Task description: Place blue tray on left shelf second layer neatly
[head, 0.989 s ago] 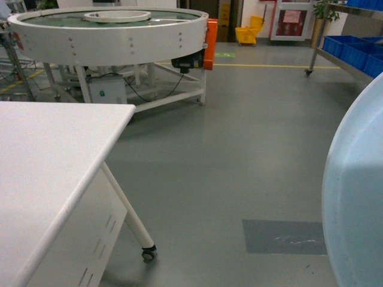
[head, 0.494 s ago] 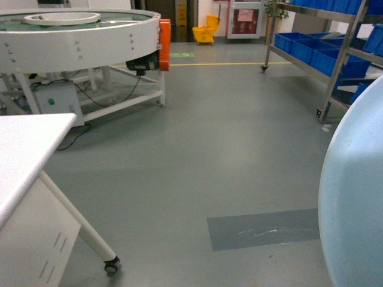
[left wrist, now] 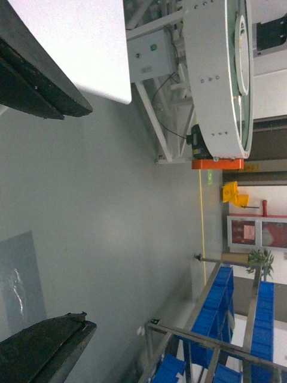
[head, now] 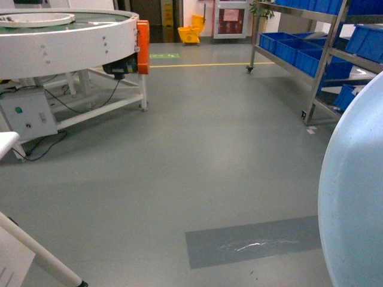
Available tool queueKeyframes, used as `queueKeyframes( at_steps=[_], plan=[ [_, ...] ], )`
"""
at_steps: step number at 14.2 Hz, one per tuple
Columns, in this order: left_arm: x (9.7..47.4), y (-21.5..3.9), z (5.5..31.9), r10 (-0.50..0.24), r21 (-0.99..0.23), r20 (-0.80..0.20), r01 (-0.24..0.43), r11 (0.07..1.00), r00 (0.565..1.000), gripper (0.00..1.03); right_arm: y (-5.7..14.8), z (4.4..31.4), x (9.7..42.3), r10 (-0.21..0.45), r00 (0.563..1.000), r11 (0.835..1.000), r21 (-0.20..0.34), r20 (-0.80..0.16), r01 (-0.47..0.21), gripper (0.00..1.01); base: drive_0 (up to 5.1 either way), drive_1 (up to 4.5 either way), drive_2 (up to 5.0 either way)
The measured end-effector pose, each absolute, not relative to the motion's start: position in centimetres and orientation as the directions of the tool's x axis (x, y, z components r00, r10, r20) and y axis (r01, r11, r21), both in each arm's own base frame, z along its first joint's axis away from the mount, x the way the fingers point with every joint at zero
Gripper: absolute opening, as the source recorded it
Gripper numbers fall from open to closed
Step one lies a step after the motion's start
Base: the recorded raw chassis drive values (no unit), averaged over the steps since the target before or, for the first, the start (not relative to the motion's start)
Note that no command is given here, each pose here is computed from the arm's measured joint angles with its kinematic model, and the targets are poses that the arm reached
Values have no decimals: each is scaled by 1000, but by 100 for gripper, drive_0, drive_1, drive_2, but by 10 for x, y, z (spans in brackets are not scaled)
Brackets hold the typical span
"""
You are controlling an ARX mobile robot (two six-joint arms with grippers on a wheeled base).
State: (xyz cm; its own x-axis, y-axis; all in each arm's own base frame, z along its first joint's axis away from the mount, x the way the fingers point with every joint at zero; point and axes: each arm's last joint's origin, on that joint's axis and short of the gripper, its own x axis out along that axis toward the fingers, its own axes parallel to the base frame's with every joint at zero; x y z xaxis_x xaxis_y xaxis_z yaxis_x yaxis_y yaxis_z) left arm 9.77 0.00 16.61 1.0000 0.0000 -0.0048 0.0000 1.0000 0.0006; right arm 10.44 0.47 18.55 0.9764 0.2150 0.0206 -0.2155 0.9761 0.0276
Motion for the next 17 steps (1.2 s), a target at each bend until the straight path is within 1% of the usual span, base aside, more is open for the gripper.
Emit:
queueKeyframes(
  at_steps=[17],
  plan=[
    [98,0,166,-1,1,-2,1,1000,1000,98,5,185,104,214,977,976,28,19,-214,2,262,235,-501]
  ],
)
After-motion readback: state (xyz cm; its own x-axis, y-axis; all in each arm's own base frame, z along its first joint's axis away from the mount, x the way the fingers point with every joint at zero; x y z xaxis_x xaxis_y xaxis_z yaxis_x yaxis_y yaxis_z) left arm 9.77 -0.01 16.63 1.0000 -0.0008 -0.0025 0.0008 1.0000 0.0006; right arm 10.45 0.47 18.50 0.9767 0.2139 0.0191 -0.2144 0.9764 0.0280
